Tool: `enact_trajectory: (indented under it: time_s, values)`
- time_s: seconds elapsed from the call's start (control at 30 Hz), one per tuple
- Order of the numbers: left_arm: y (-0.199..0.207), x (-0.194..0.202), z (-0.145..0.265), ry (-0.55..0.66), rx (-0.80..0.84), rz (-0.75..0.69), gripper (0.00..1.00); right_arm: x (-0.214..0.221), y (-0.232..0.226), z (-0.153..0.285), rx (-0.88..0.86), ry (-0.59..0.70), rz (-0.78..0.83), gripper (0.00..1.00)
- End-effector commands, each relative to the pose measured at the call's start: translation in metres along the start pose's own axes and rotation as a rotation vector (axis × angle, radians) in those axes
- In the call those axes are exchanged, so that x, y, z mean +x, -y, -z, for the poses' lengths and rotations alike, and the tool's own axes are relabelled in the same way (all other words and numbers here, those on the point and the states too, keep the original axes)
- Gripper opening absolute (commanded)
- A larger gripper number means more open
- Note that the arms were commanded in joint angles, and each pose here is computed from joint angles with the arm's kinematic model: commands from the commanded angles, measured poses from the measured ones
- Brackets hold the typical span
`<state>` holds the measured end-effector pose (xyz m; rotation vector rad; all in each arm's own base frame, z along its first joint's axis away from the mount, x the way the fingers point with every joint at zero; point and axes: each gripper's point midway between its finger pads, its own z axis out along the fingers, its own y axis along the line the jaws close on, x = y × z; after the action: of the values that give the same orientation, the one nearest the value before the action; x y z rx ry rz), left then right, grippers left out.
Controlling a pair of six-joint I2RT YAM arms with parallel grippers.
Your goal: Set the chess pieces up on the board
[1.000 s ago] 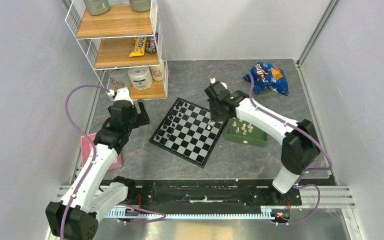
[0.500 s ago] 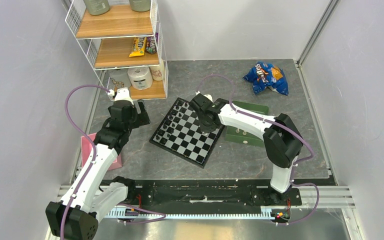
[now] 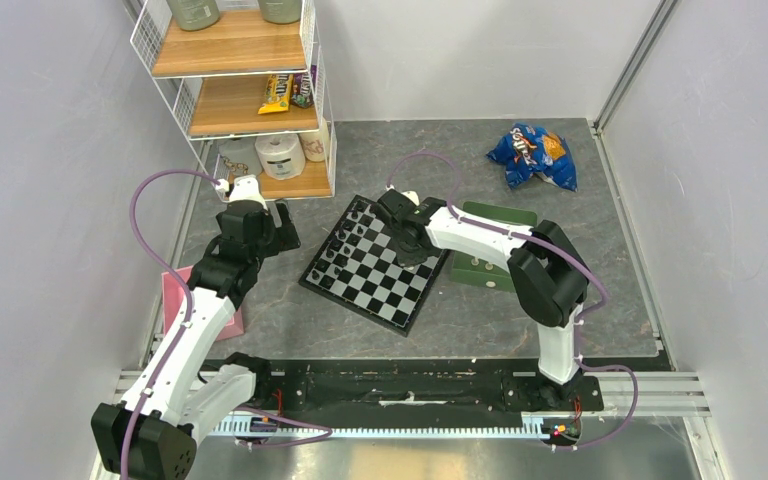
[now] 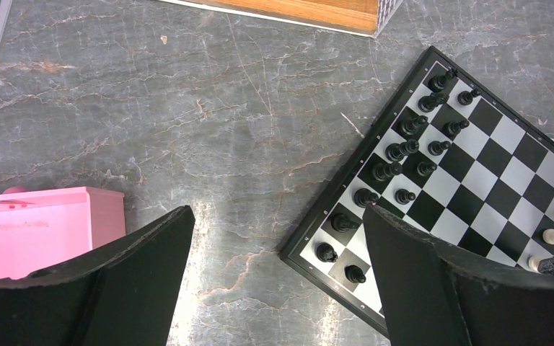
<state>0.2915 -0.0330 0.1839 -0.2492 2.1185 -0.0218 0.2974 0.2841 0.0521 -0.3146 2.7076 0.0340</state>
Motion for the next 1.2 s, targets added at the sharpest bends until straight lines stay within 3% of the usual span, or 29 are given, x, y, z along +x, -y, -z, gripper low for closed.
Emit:
enact_trajectory:
  time_s: [0.0, 0.83, 1.17]
  values:
    - [-0.001, -0.004, 0.0, 0.019, 0.002, -0.021, 0.95, -0.015, -0.004, 0.001, -0.002, 0.046, -0.014, 0.09]
    - [-0.001, -0.004, 0.0, 0.017, 0.006, -0.021, 0.95, -0.008, 0.001, -0.003, 0.0, 0.02, -0.011, 0.13]
    - [0.0, -0.004, 0.0, 0.018, 0.007, -0.02, 0.95, -0.018, -0.009, 0.01, -0.053, 0.04, -0.015, 0.3]
